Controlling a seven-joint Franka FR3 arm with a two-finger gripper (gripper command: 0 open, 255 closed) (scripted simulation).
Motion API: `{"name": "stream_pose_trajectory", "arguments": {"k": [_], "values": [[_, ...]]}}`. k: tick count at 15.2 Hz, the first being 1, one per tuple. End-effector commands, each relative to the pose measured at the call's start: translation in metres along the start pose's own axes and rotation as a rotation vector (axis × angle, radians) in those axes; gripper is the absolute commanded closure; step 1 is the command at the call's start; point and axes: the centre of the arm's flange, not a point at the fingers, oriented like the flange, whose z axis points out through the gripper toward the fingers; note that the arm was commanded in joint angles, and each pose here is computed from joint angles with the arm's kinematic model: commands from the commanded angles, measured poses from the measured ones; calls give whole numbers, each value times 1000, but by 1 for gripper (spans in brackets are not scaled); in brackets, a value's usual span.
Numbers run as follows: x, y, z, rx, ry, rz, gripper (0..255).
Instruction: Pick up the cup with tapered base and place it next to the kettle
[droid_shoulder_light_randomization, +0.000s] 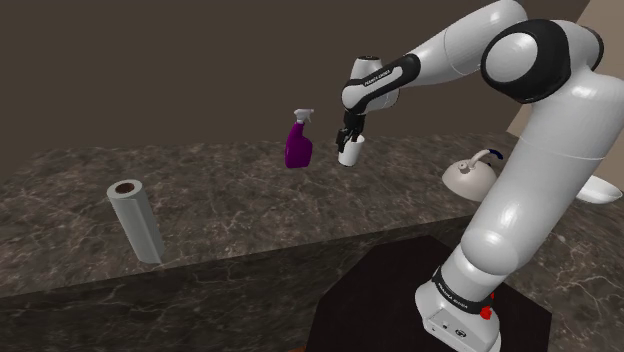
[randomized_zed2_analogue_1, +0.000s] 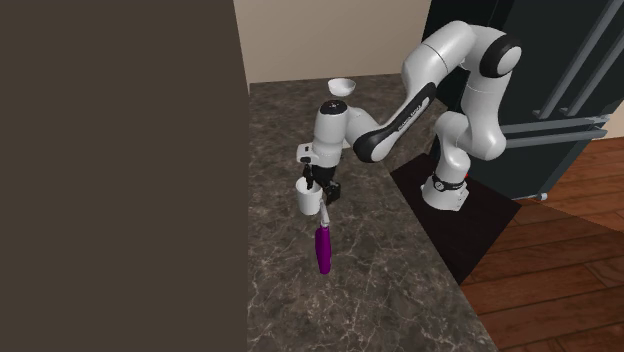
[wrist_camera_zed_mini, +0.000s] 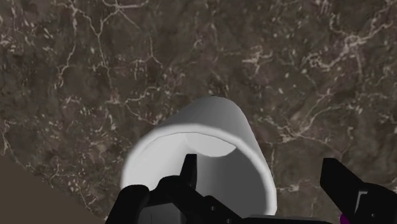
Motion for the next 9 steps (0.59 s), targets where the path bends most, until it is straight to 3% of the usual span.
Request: {"name": "stream_pose_trajectory", "arguments": {"k": [1,9], "values": [[0,0,0,0,0,0,255],[0,0,0,0,0,0,255]]}}
